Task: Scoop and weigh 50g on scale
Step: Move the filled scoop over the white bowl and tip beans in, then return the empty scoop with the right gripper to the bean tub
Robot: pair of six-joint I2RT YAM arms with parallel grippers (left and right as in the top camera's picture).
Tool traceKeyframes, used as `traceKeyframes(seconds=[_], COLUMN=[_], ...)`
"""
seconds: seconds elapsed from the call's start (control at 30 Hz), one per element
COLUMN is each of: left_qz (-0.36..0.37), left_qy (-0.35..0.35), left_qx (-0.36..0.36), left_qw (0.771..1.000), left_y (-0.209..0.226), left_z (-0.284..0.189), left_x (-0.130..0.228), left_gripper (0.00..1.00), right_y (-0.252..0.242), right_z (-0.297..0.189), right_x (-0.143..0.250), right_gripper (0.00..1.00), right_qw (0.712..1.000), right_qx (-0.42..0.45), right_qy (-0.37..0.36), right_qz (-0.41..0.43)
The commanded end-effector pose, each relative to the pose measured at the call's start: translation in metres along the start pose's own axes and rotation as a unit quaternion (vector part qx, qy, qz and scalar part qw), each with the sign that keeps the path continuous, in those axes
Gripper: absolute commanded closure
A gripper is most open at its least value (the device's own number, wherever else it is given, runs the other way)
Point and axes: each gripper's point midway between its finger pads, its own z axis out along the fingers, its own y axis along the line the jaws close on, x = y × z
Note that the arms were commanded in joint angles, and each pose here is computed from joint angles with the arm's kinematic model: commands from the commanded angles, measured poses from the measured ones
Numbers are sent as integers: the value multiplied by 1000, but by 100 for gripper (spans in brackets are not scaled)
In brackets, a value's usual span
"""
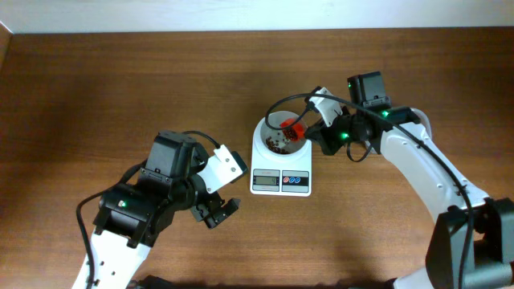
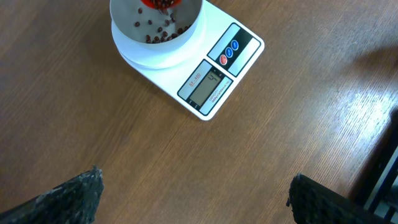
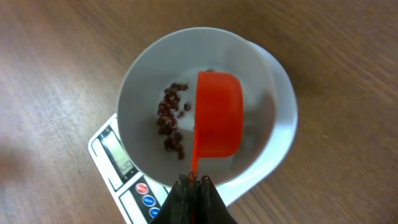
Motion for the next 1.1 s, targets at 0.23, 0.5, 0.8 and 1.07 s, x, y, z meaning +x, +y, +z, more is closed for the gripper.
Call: traceKeyframes(seconds=[0.23, 0.5, 0.8, 1.07], left_qz=[8, 8, 8, 8], left_qy=[-12, -12, -12, -12], left_qx=[-3, -3, -3, -3], left_qw=[1000, 1000, 1000, 1000], left_y=[2, 2, 2, 2], left_z=[-5, -5, -5, -5], left_x=[-6, -6, -6, -6], left_gripper=[1, 1, 1, 1], right_y=[28, 7, 32, 19], right_z=[-18, -25, -30, -170], right_x=[-32, -30, -43, -40], right_gripper=[96, 96, 96, 96], right_qw=[996, 993, 992, 976], right_qx=[32, 100, 71, 176], right_qy=[-25, -10, -32, -128], right_qz=[-75, -69, -99, -10])
